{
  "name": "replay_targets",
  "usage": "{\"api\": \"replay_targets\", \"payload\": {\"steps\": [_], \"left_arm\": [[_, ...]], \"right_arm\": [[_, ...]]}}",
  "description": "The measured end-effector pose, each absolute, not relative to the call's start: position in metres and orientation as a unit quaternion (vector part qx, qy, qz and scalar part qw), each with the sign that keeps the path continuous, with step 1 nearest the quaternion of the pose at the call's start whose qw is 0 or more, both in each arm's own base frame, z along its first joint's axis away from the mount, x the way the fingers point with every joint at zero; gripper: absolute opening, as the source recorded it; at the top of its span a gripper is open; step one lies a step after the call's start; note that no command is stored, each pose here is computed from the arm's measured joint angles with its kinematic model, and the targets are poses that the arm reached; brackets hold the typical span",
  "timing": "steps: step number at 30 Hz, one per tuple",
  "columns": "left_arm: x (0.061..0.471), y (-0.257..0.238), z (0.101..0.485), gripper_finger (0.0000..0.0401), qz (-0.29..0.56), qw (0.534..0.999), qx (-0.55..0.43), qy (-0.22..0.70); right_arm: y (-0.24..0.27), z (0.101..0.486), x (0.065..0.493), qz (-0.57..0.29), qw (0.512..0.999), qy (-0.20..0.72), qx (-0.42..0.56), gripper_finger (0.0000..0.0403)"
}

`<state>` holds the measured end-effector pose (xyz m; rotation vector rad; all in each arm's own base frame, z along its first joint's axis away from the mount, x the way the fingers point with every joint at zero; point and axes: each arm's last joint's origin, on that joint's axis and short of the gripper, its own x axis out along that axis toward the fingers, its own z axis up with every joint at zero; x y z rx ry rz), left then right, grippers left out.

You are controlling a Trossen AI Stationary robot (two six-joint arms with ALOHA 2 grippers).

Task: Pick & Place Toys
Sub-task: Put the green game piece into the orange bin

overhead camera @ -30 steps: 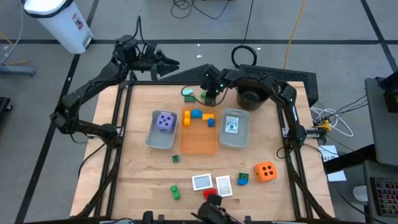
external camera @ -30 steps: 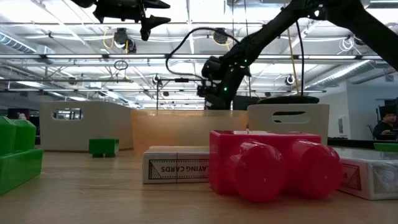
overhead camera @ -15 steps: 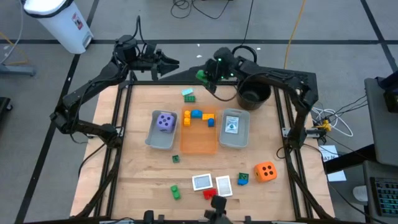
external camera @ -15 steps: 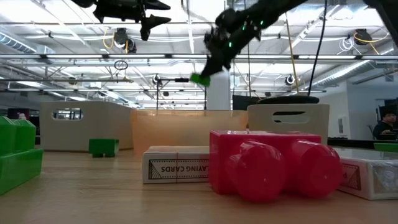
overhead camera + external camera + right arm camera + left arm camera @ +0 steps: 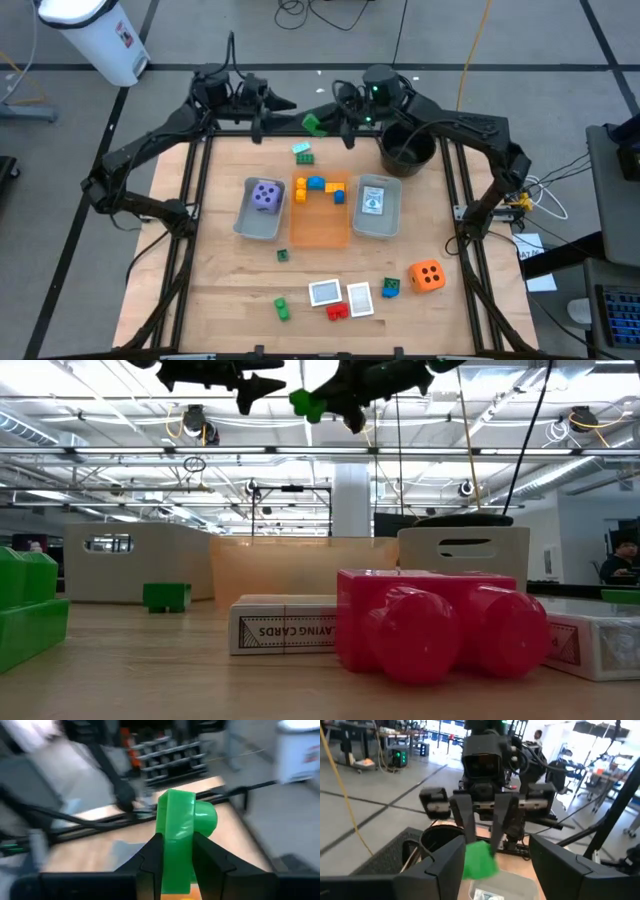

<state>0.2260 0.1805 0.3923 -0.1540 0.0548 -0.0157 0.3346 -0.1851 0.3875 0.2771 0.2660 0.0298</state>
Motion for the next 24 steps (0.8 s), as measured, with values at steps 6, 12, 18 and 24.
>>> {"api": "replay_targets", "payload": {"steps": [6,12,18,24], "left_arm": [[0.232,0.173,0.397,0.0243,-0.024,0.998,-0.052,0.01],[0.228,0.166,0.412,0.0254,-0.078,0.992,-0.089,-0.032],[0.222,0.157,0.433,0.0255,-0.124,0.985,-0.079,-0.092],[0.227,0.148,0.443,0.0255,-0.099,0.981,-0.077,-0.151]], "right_arm": [[-0.182,0.394,0.336,0.092,0.973,0.106,0.184,0.0075],[-0.179,0.409,0.337,0.161,0.965,0.056,0.2,0.0072],[-0.177,0.429,0.335,0.219,0.956,-0.003,0.193,0.0076],[-0.173,0.446,0.331,0.254,0.945,-0.051,0.201,0.0072]]}}
